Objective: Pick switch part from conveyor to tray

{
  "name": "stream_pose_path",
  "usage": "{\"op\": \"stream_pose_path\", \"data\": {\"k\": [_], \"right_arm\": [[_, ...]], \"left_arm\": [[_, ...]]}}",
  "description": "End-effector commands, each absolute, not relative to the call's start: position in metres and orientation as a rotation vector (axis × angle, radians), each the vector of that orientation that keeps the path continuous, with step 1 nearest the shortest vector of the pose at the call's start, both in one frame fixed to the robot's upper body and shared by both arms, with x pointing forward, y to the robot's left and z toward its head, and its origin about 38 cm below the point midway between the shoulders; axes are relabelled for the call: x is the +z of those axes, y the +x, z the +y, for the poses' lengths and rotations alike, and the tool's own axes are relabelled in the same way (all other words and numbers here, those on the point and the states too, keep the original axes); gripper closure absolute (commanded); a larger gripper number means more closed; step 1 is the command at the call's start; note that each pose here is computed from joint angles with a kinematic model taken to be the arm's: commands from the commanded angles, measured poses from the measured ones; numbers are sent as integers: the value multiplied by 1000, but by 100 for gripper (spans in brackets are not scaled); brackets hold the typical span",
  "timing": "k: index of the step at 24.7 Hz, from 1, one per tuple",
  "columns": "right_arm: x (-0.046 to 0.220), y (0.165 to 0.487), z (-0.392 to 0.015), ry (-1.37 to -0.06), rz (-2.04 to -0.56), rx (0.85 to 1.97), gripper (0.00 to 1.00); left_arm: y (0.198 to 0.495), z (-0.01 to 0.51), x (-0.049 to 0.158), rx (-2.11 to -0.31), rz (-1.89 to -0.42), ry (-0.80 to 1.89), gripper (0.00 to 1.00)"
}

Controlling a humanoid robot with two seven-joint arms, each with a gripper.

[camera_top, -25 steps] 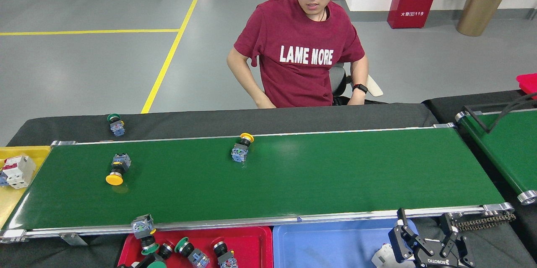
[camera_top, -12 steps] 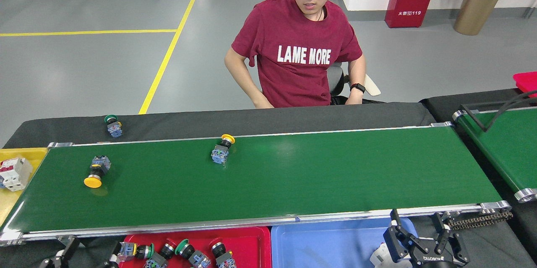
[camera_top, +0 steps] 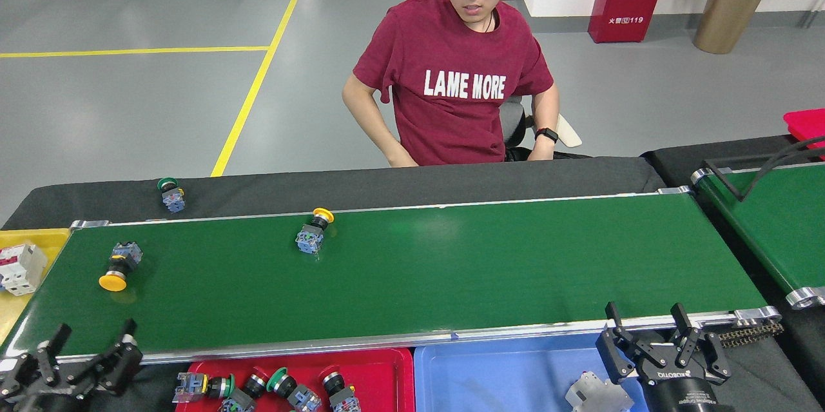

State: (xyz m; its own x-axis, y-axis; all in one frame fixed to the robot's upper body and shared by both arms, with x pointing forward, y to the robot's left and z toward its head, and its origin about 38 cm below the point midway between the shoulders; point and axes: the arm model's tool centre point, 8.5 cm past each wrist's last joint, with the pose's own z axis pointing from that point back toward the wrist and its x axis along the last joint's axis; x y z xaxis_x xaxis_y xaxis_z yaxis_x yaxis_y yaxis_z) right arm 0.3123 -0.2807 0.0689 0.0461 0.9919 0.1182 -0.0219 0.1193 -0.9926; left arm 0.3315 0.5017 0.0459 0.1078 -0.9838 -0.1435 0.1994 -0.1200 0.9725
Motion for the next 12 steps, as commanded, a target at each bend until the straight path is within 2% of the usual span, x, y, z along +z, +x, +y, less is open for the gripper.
{"op": "stream_pose_path", "data": {"k": [1, 7, 10, 12], "right_arm": [[78, 316, -280, -1141, -1237, 1089, 1], [79, 318, -280, -1143, -1244, 1091, 1], [82, 320, -279, -1147, -1251, 1089, 1], [84, 322, -278, -1149, -1259, 1089, 1]], "left_arm": [[348, 509, 56, -1306, -923, 1226, 0], [376, 506, 55, -1331, -982, 1140, 0], [401, 509, 50, -1283, -928, 1123, 1], [418, 519, 51, -1242, -833, 1149, 1]]}}
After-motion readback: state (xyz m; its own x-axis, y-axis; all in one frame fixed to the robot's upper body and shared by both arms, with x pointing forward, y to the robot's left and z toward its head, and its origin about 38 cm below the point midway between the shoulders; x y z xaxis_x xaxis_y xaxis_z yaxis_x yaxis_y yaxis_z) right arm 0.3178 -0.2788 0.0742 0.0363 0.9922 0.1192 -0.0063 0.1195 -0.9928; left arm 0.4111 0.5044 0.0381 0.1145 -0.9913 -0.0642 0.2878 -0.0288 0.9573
